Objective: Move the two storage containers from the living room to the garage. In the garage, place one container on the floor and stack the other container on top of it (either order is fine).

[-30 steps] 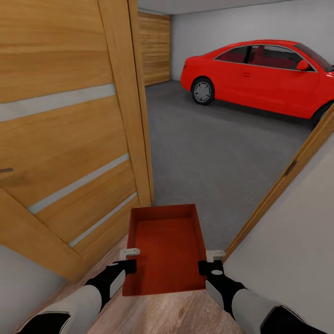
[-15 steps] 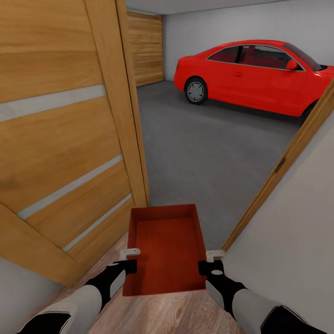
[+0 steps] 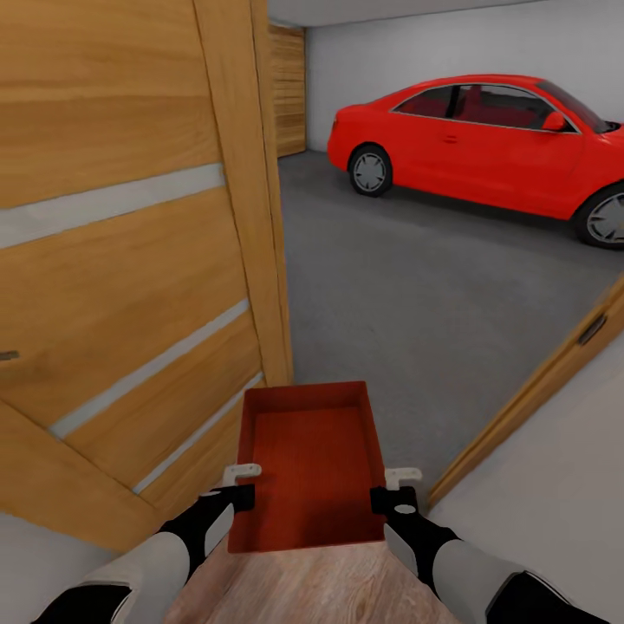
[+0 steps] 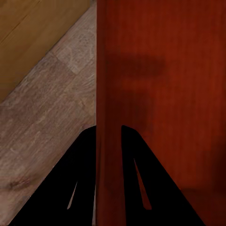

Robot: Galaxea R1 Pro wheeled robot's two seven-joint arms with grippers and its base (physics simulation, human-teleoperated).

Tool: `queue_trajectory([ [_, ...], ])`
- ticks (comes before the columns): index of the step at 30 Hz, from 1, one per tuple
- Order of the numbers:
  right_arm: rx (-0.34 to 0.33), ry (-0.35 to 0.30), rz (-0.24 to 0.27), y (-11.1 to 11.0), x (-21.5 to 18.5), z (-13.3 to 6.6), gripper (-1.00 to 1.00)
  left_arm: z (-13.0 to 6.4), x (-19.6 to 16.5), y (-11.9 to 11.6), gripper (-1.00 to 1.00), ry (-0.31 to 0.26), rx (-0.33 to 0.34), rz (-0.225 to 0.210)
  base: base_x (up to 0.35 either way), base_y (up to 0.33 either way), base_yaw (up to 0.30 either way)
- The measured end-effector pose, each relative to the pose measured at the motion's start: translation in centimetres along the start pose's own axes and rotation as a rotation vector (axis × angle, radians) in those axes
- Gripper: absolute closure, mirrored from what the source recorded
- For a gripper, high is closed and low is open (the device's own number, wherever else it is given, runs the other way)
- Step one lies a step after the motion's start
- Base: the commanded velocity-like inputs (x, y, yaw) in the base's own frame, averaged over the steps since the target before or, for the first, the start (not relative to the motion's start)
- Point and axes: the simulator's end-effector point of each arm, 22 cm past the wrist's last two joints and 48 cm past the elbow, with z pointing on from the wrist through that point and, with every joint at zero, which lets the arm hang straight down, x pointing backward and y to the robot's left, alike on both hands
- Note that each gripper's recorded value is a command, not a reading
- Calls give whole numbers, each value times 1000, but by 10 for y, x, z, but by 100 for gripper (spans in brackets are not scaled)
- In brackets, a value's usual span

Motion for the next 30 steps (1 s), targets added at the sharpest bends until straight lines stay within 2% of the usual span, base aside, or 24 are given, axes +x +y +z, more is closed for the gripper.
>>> queue_trajectory([
  [22,0,-1,-3,0,0,0,100,0,0,0,100,-1,1,-1,20,19,-281],
  [30,0,1,0,0,0,0,100,0,0,0,100,1,0,0,44,213,-56],
])
